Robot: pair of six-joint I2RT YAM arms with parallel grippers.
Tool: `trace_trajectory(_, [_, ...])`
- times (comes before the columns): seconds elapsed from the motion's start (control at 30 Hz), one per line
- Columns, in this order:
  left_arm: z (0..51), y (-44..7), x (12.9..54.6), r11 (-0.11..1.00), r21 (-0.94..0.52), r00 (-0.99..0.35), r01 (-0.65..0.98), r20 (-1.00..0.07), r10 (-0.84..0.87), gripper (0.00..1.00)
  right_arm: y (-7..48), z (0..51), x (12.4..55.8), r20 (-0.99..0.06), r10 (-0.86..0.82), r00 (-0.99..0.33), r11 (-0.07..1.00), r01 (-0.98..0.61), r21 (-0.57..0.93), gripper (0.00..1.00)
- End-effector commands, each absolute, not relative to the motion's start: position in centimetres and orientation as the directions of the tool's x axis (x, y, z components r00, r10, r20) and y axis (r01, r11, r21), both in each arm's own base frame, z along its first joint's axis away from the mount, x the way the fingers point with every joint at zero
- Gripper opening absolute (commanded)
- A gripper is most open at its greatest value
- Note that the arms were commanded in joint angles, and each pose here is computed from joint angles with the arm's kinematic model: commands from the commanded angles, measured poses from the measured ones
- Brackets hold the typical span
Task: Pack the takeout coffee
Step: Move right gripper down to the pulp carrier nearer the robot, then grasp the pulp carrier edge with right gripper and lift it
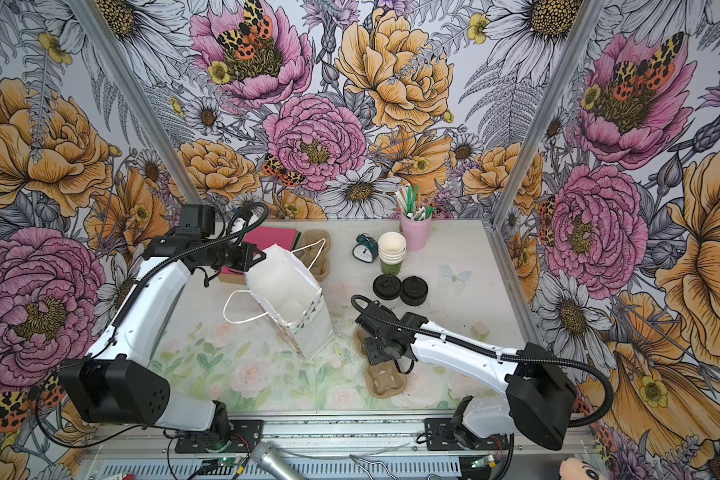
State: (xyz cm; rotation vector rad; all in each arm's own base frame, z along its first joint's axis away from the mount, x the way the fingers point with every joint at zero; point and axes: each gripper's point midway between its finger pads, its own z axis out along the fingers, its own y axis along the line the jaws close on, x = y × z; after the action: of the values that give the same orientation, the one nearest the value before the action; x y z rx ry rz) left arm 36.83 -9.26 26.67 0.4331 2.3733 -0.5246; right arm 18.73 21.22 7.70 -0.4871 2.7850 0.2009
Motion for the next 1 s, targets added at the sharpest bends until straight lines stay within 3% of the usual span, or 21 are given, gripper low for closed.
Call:
trace_trajectory(0.0, [27.5,-9.4,36.8,0.855,-0.266,-0.705,0.445,-0.693,0.151,0.00,22.4,8.1,19.2,-0.378,-0.287,-0.880,0.930,-0.351,0.113,0.60])
trace_trajectory(0.4, [27.3,-9.3,36.8,0.858,-0.264,-0.709,0.440,-0.689,0.152,0.00,22.1,5.9,18.5,-0.310,-0.309,-0.899,0.934,-0.349,0.081,0.49])
trace_trajectory(0.97, [27.1,-9.2,36.8,0.860,-0.262,-0.711,0.438,-0.686,0.154,0.00,21.5,3.8,17.6,-0.240,-0.313,-0.919,0.940,-0.336,0.064,0.43])
